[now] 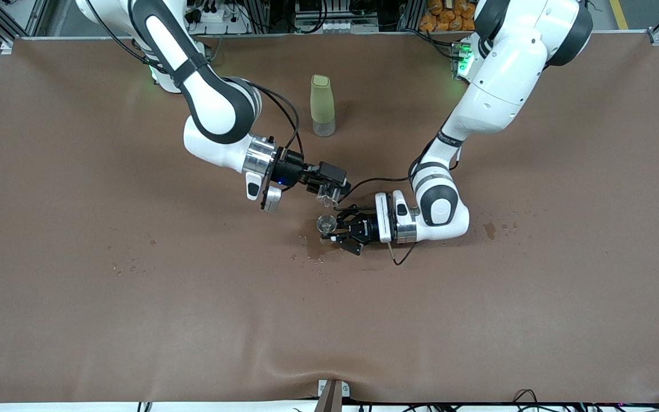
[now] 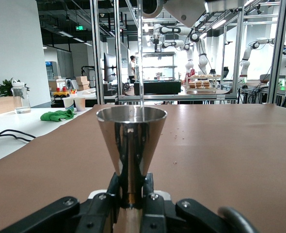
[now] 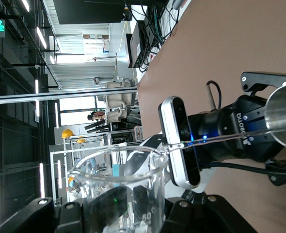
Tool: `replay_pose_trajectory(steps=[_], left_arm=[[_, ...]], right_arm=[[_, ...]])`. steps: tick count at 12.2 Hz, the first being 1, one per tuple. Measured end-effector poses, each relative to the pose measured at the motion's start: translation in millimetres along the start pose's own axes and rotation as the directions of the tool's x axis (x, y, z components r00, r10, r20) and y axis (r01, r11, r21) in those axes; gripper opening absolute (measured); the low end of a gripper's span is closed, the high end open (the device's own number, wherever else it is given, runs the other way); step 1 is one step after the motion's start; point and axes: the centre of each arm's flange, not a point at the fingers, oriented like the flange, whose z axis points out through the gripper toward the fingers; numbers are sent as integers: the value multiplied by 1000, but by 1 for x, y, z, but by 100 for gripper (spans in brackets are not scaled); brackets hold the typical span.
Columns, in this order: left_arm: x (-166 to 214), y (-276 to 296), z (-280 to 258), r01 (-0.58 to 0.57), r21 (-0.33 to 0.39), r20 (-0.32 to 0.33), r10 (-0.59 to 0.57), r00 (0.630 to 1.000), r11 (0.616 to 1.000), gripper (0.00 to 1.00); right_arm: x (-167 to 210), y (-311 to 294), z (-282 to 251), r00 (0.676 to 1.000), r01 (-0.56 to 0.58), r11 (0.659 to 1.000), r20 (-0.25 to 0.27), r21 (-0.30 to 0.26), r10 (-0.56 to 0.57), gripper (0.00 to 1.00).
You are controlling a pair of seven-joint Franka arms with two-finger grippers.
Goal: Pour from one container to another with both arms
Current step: 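Hold the beaker tilted over the jigger, pouring liquid into it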
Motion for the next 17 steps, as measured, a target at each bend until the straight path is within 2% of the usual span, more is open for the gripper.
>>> replay_pose_trajectory(steps=[10,13,17], left_arm=[[2,-1,-2,12,2,-1,-12,1000,1000,21],[2,0,-2,15,2,-1,-15,1000,1000,21],[1,0,-2,23,2,0,-23,1000,1000,21]], right_arm=[[7,-2,0,993,-115,992,30,41,114,15],[12,-1,0,983,-176,980,60,89,172,15],[17,3,-1,971,-238,965,61,113,232,15]])
